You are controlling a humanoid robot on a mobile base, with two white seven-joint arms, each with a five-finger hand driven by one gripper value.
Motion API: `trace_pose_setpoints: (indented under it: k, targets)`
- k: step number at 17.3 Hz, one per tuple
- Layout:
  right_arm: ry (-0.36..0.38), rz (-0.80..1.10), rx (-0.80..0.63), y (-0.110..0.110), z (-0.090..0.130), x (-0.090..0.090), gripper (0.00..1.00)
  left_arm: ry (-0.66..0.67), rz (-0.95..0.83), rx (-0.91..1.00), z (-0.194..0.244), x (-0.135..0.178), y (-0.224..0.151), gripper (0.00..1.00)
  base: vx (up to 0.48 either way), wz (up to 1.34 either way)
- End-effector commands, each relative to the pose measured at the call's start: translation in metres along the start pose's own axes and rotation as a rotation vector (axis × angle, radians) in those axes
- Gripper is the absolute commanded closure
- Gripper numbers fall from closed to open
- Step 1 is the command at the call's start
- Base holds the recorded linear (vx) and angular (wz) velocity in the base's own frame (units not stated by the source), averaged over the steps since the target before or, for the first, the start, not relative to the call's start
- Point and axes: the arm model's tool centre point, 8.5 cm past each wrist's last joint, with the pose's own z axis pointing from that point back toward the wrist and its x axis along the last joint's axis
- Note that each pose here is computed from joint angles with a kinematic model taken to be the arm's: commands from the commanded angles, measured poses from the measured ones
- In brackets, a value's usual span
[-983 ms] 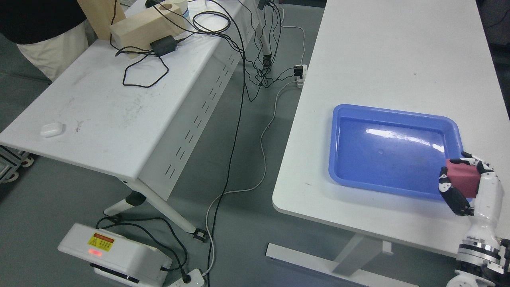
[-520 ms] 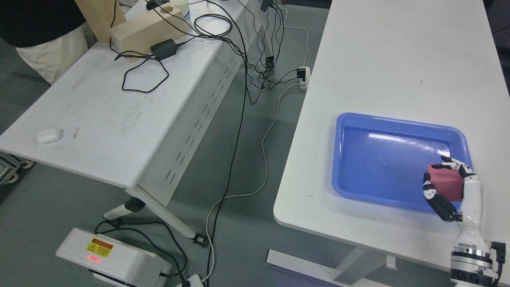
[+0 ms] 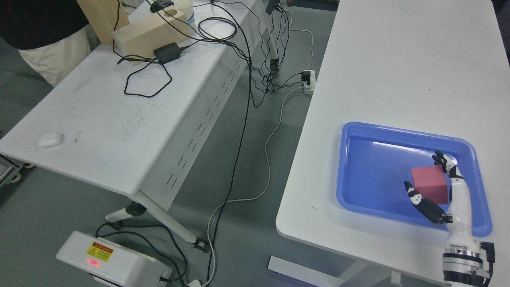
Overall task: Pick pink block from left shelf to tray
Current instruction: 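Open the right hand to release the pink block in the tray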
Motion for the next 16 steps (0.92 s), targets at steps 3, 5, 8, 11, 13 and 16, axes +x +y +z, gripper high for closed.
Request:
trace_pose_setpoints:
  k: [3,5,8,11,13,16]
  targets:
    - [-0.01,-0.125,-0.081,-0.027,-0.003,0.003,0.0,0.008,-0.004,0.018,0.002,-0.005,0.012,0.0,0.013,0.06]
    - [-0.006,-0.131,-0.112,-0.033,-0.002,0.0,0.0,0.008,-0.004,0.018,0.002,-0.005,0.012,0.0,-0.019,-0.05]
    - [0.015,-0.275,-0.182,-0.046,-0.001,-0.007,0.0,0.008,-0.004,0.018,0.002,-0.005,0.012,0.0,-0.002,-0.01]
    - [0.029,-0.282,-0.19,-0.049,0.0,-0.009,0.0,0.008,-0.004,0.018,0.002,-0.005,0.012,0.0,0.0,0.0]
    - [0.036,-0.277,-0.2,-0.052,0.001,-0.012,0.0,0.008,-0.004,0.018,0.002,-0.005,0.012,0.0,0.004,0.0]
    - [0.056,-0.28,-0.205,-0.054,0.005,-0.016,0.0,0.008,-0.004,0.018,0.002,-0.005,0.012,0.0,-0.007,-0.01]
